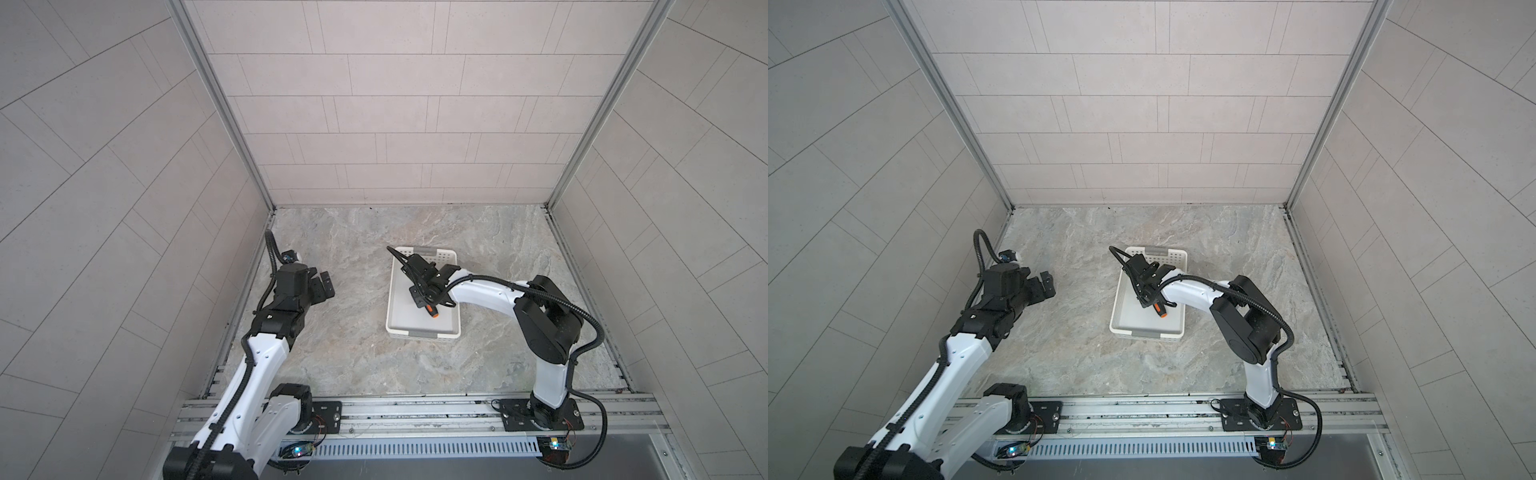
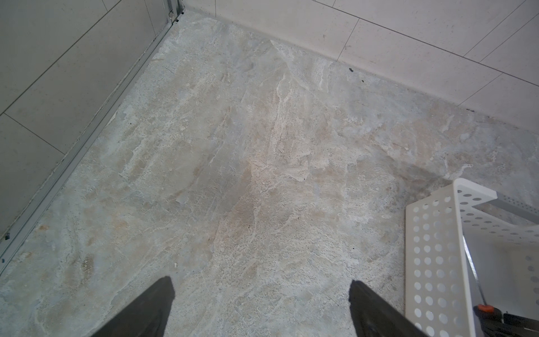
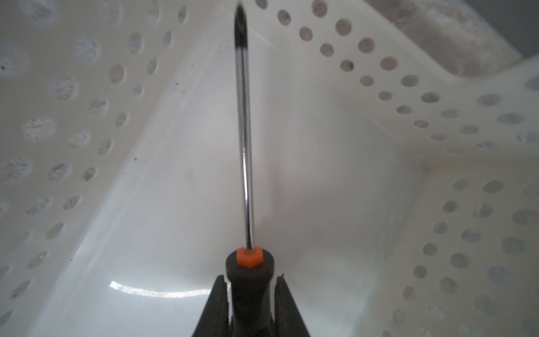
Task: Put the screwdriver in the bin
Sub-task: Place the screwdriver into the bin.
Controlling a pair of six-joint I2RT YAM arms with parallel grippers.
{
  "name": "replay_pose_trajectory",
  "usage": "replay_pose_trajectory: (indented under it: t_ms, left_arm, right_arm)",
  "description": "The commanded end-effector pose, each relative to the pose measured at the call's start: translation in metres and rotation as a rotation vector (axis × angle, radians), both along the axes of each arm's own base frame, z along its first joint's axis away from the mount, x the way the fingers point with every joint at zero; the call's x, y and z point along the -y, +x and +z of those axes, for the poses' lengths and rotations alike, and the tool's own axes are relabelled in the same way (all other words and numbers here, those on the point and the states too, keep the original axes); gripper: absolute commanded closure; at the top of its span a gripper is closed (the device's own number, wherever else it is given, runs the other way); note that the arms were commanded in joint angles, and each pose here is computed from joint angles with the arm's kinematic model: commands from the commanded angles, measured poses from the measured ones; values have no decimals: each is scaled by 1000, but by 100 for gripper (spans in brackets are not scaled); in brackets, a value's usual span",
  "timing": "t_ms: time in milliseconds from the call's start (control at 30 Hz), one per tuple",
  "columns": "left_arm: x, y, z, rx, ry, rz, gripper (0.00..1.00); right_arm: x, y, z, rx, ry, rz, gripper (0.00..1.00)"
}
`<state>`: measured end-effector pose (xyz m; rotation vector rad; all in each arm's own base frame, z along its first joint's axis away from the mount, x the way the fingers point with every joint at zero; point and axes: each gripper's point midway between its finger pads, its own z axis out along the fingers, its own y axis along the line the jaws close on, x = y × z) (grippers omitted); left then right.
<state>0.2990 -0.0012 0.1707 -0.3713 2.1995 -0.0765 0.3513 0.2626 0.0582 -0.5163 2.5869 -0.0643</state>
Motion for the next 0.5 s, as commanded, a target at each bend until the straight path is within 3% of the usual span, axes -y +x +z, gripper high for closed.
replay_pose_trajectory:
  t_ms: [0, 233, 467]
  left_arm:
    - [-1, -2, 2, 14, -9, 15, 0]
    - [-1, -3, 5, 30, -11, 18, 0]
    - [0, -2, 6, 41, -17, 11, 0]
  right_arm:
    - [7, 2, -3, 6, -19, -29, 80]
    - [9, 0, 7, 23, -16, -24, 74]
    - [19, -10, 57, 125, 4, 12, 67]
